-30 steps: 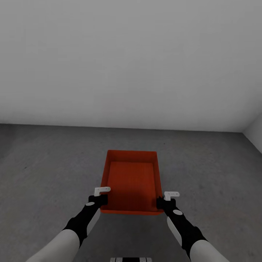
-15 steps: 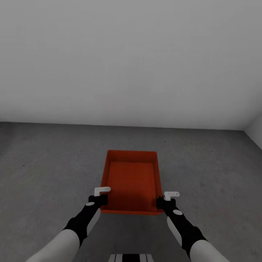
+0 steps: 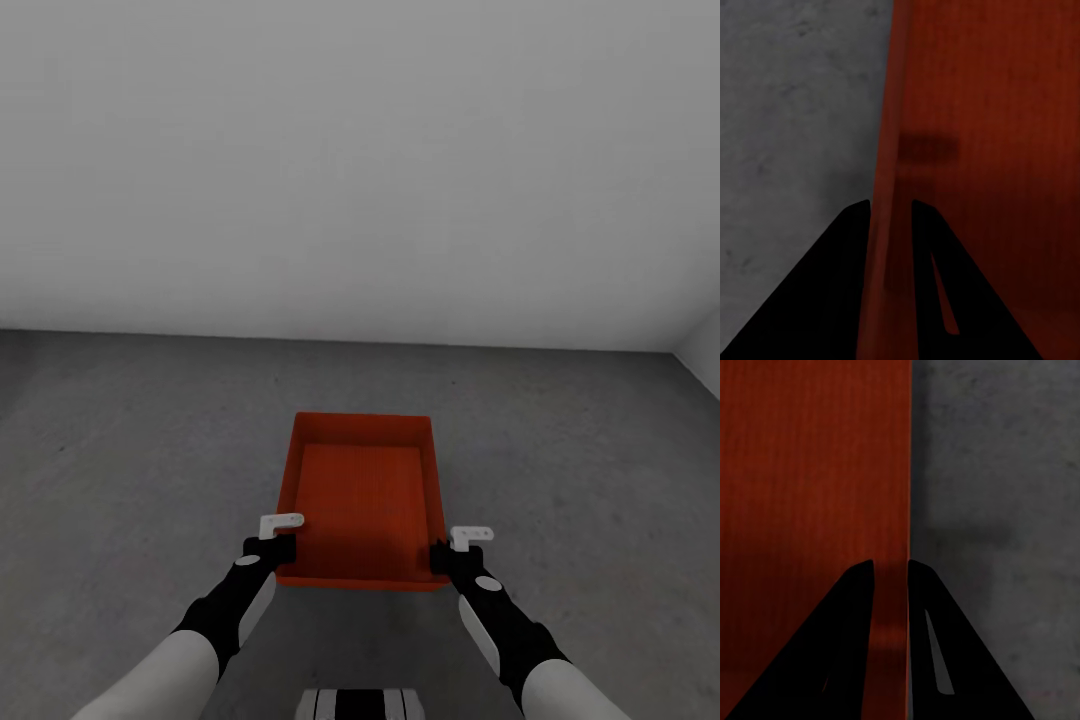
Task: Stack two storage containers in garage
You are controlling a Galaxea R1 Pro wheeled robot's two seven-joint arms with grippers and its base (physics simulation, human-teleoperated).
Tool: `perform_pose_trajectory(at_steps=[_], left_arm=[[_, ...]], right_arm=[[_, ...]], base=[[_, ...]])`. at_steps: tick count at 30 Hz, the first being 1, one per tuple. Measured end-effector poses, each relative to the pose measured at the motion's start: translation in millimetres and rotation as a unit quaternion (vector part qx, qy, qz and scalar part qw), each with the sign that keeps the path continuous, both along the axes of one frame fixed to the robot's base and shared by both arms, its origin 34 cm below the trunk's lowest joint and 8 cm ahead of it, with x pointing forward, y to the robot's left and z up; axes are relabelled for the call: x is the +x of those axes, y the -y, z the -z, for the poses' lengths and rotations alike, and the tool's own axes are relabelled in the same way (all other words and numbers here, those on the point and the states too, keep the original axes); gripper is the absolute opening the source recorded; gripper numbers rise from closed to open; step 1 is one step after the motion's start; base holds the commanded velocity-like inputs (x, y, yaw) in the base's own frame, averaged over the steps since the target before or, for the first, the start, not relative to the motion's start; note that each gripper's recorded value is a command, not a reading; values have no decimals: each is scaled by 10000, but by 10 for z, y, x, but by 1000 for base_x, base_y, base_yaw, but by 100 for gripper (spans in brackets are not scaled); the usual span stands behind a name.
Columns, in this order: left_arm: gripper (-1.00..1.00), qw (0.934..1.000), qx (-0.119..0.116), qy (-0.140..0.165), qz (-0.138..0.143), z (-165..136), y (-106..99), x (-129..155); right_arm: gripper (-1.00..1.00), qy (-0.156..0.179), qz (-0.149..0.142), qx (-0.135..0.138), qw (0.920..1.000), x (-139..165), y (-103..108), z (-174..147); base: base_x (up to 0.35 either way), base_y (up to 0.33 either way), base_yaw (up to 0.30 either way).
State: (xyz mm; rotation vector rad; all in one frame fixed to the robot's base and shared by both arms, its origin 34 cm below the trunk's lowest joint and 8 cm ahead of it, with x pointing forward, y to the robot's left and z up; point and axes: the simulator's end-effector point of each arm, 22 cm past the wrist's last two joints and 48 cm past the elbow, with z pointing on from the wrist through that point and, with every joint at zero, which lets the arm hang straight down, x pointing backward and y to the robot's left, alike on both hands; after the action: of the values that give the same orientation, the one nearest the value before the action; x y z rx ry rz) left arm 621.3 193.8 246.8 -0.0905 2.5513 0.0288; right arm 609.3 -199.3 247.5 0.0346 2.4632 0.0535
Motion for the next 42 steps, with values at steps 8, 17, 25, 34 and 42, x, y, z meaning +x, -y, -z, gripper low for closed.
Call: perform_pose_trajectory(at_steps=[8,17,25,34,42], left_arm=[[-100,10000,0,2,0,179,0,-46],[-100,10000,1,7,1,312,0,-80],[-100,10000,2,10,3,310,5,-79],[-100,10000,3,21,0,304,1,-71],[-100,10000,3,22,4,303,-1,-69]], right_arm=[[-100,2,-1,-1,10000,-46,0,178],[-100,8,-1,-2,10000,-80,0,312],[-100,11,-1,-1,10000,-79,5,312],[-100,28,-15,-8,10000,-71,1,306],[-100,28,-8,-13,10000,-71,-2,305]], base=[[0,0,0],[0,0,0],[0,0,0],[0,0,0],[0,0,0]])
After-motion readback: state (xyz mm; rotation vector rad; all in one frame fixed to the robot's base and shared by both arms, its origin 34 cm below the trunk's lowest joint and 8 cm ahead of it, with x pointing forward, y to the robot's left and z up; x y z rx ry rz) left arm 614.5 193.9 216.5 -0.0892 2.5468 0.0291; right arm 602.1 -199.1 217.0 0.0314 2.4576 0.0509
